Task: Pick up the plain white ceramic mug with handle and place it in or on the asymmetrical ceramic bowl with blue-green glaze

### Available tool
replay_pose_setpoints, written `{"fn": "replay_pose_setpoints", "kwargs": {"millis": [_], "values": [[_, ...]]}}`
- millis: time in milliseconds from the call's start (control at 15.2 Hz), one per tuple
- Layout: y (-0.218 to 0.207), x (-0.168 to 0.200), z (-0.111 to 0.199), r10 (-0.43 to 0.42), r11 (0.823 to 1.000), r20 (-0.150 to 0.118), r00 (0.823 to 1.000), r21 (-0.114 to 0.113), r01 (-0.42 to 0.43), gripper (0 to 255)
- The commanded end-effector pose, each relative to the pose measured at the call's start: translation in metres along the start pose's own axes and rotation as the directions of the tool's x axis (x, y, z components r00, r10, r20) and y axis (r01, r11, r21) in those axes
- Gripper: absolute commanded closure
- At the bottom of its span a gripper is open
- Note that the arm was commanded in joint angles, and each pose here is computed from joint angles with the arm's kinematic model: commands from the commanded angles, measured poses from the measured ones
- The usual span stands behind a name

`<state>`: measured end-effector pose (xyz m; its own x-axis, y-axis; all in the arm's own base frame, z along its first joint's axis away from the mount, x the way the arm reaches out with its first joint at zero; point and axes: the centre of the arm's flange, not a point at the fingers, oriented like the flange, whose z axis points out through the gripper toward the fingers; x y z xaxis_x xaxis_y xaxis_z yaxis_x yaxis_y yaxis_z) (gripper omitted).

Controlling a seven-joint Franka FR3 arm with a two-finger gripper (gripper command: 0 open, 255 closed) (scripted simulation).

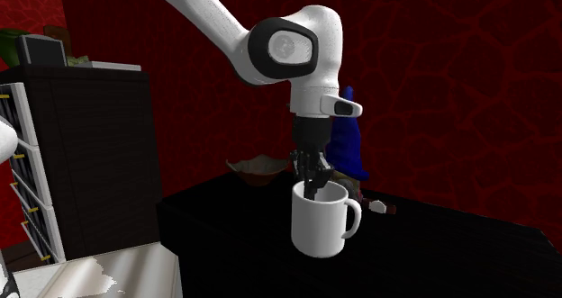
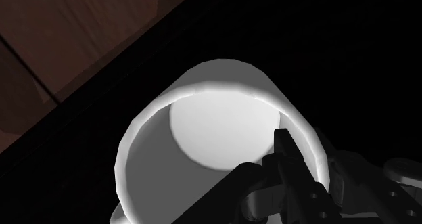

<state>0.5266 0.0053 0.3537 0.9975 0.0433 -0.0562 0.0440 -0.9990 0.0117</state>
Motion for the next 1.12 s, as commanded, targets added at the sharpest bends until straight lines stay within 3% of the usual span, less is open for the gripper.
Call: {"fn": "replay_pose_setpoints", "kwargs": {"millis": [0,1056], "values": [[0.000,0.000,-0.009,0.000,1.000,0.000,1.000,0.000,0.000,255],[0.001,-0.005,-0.093,0.000,1.000,0.000,1.000,0.000,0.000,255]]}}
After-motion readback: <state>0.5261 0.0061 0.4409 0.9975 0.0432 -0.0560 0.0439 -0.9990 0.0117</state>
